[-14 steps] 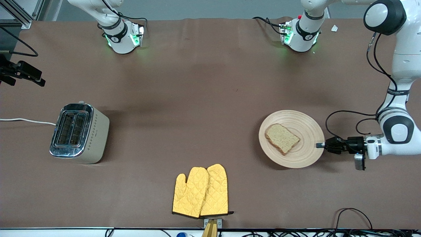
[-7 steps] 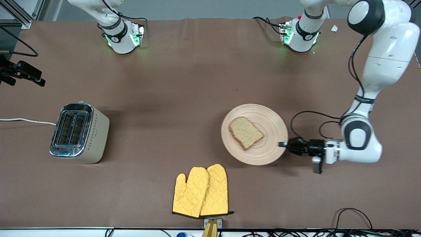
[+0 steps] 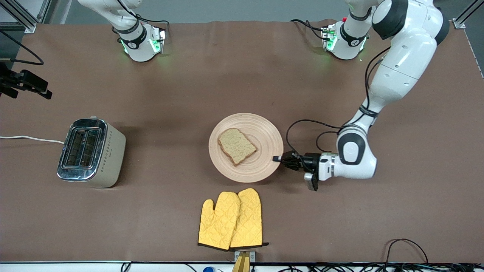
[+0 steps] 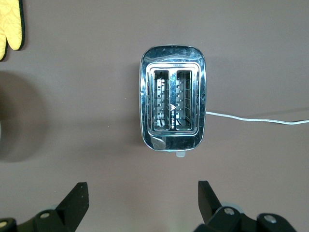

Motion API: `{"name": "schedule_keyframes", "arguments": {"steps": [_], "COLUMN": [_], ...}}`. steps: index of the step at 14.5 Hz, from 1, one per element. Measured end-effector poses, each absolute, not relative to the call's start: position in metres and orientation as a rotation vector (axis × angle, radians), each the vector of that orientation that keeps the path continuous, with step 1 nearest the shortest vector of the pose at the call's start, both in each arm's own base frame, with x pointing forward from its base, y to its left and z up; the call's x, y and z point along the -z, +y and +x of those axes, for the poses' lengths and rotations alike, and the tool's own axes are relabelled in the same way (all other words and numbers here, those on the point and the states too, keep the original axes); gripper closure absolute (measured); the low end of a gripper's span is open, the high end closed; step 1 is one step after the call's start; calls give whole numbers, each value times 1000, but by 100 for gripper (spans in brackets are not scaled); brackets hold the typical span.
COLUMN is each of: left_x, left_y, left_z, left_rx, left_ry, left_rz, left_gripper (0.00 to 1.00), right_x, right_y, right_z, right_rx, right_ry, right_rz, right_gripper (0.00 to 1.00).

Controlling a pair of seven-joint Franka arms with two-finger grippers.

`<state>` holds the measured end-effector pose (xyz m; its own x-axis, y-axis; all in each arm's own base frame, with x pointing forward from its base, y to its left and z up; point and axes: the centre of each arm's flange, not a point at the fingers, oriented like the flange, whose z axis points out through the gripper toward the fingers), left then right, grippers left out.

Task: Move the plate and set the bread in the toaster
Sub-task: 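Slide the plate with the left gripper toward the table middle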

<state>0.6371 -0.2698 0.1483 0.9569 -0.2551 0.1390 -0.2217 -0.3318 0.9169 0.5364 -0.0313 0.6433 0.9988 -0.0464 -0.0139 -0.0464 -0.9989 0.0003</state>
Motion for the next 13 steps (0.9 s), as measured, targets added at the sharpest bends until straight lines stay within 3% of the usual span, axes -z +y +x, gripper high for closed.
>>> {"name": "schedule_keyframes", "arguments": {"steps": [9, 11, 13], "left_x": [-100, -100, -104], "left_y": [-379, -378, -376], "left_z": [577, 578, 583], "left_rx": [31, 60, 100], "left_ry": [-193, -139, -52], "left_rz": [2002, 2005, 2009], "left_gripper": [91, 75, 54], "right_x": [-643, -643, -643], "right_y": [-31, -31, -31], "right_z": [536, 536, 536], "right_rx": [-22, -22, -22], "right_ry": [73, 73, 72], "right_rz": [-3141, -3141, -3141], "right_gripper": [0, 0, 0]}}
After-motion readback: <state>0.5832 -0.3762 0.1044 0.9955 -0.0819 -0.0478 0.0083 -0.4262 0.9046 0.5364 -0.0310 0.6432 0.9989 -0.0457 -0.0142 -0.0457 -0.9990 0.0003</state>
